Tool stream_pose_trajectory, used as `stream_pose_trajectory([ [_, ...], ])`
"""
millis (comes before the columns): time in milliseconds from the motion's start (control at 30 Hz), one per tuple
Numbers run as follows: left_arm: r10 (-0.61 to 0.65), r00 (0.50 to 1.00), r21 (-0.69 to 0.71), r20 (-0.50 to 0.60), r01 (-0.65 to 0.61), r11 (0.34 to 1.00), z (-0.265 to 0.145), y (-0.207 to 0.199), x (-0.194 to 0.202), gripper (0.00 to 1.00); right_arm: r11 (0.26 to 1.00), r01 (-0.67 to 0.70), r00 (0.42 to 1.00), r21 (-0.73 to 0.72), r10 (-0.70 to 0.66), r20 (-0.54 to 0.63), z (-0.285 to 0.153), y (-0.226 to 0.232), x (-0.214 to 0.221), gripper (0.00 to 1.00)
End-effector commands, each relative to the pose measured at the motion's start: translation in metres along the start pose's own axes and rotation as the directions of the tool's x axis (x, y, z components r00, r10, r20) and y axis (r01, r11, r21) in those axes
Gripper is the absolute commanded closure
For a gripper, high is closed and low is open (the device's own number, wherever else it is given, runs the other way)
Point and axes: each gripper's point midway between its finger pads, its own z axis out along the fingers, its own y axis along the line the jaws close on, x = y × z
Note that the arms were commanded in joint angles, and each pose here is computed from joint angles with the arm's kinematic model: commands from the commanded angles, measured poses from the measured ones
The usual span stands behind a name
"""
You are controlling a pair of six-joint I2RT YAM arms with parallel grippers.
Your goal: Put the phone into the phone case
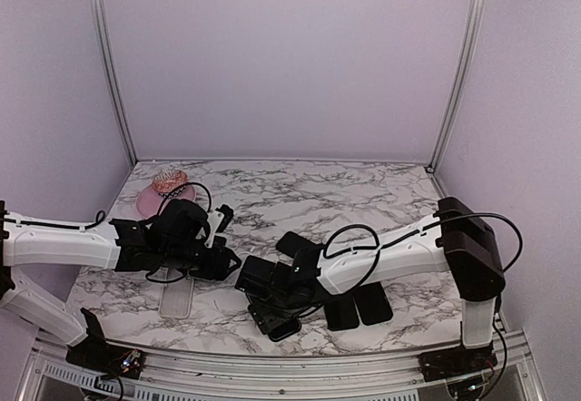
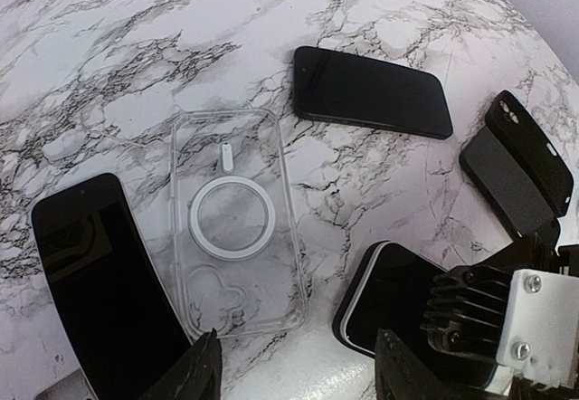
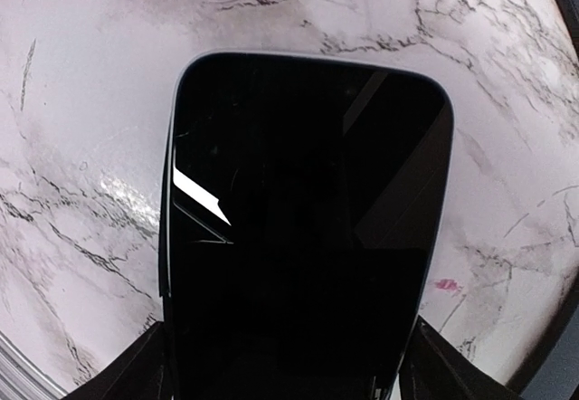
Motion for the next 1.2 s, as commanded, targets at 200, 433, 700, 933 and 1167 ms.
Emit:
stream_pose_trajectory([
  [200, -0.151, 0.98, 0.337, 0.132, 0.099, 0.936, -0.026, -0.053, -0.033, 0.17, 0.994, 0.099, 0.906, -0.048, -0.07, 0.418, -0.053, -0.009, -0.051, 0.74],
  [433, -0.225, 0.964, 0.428, 0.14, 0.146, 0.892, -0.025, -0.07, -0.052, 0.11, 0.989, 0.13, 0.741, -0.067, -0.052, 0.67, -0.117, -0.016, -0.082, 0.75],
  [700, -0.24, 0.945, 0.442, 0.224, 0.121, 0.889, -0.036, -0.076, -0.082, 0.33, 0.985, 0.169, 0.656, -0.044, -0.079, 0.75, -0.144, -0.011, -0.091, 0.76],
  [933, -0.21, 0.962, 0.502, 0.172, 0.098, 0.859, -0.031, -0.089, -0.072, 0.98, 0.984, 0.177, 0.648, -0.025, -0.097, 0.755, -0.146, -0.012, -0.092, 0.76],
  [1167, -0.073, 0.981, 0.469, 0.18, -0.02, 0.883, -0.023, -0.082, -0.042, 1.0, 0.97, 0.239, 0.684, -0.036, -0.142, 0.716, -0.136, -0.024, -0.069, 0.18],
])
